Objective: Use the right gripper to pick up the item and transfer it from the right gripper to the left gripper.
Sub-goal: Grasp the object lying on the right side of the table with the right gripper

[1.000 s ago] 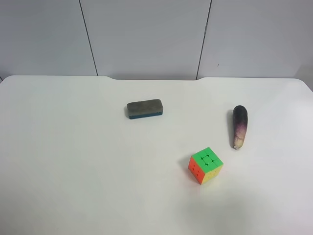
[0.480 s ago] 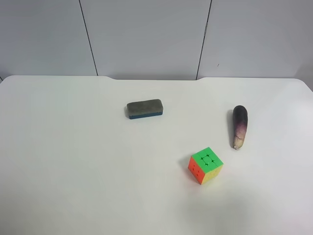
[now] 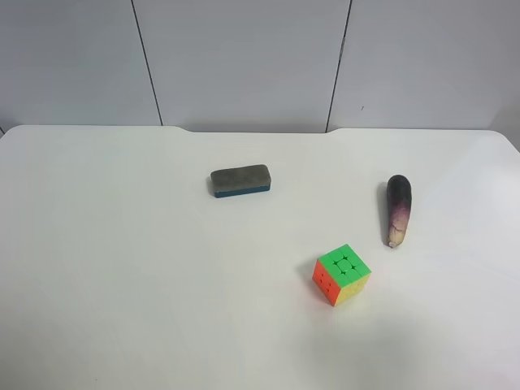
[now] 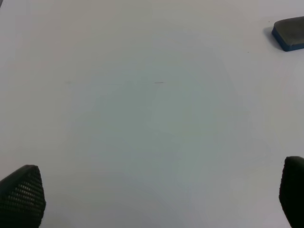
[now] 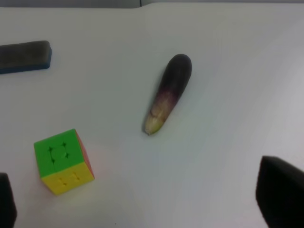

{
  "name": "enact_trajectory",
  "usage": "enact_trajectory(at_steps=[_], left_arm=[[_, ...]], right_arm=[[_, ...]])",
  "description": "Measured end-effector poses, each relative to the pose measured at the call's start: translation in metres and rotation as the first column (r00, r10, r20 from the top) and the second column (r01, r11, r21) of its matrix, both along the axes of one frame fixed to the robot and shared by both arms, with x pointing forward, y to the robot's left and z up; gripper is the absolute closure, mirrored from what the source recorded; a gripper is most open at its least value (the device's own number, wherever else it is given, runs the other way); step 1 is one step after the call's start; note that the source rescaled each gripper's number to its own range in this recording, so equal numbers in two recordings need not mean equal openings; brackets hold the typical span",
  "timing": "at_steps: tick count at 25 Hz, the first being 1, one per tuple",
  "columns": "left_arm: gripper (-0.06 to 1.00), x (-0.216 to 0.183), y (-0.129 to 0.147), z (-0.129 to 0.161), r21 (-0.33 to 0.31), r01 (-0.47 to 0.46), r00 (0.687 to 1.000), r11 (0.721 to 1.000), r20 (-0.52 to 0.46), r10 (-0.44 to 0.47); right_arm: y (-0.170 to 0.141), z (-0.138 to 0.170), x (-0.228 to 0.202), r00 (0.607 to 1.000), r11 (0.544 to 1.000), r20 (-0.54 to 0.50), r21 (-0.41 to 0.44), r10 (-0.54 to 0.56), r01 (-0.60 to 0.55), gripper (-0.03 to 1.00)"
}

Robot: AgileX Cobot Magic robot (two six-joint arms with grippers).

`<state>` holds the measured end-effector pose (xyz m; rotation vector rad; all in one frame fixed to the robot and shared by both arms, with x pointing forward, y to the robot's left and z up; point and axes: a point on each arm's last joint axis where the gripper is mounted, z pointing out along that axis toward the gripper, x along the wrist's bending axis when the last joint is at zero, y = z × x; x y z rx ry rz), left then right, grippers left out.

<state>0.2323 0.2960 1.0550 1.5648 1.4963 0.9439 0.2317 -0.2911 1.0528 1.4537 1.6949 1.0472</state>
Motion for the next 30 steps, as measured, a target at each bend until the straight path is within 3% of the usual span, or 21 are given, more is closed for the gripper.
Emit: enact_trajectory(at_steps=[6,11,17,24,30], left_arm=[[-0.06,0.000,0.000,0.000,0.000,0.000,1.000,1.000,0.000,0.000],[-0.06,0.000,0.000,0.000,0.000,0.000,1.000,1.000,0.000,0.000],[-0.06,0.000,0.000,0.000,0.000,0.000,1.000,1.000,0.000,0.000],[-0.06,0.000,0.000,0.000,0.000,0.000,1.000,1.000,0.000,0.000],[-0.06,0.000,0.000,0.000,0.000,0.000,1.000,1.000,0.000,0.000]], right_arm=[[0.000,0.000,0.001,1.000,1.000,-0.015,0.020,-0.011,0.011,-0.03],[0.000,0.022,0.019,0.989,0.996,-0.138,0.062,-0.056,0.065,-0.03],[0.000,0.051,0.063,0.944,0.995,-0.315,-0.002,-0.093,0.098,-0.03],[0.002,0.048,0.134,0.831,0.990,-0.539,-0.046,-0.138,0.134,-0.03],[0.006,0.012,0.187,0.697,0.982,-0.696,-0.071,-0.174,0.175,-0.03]])
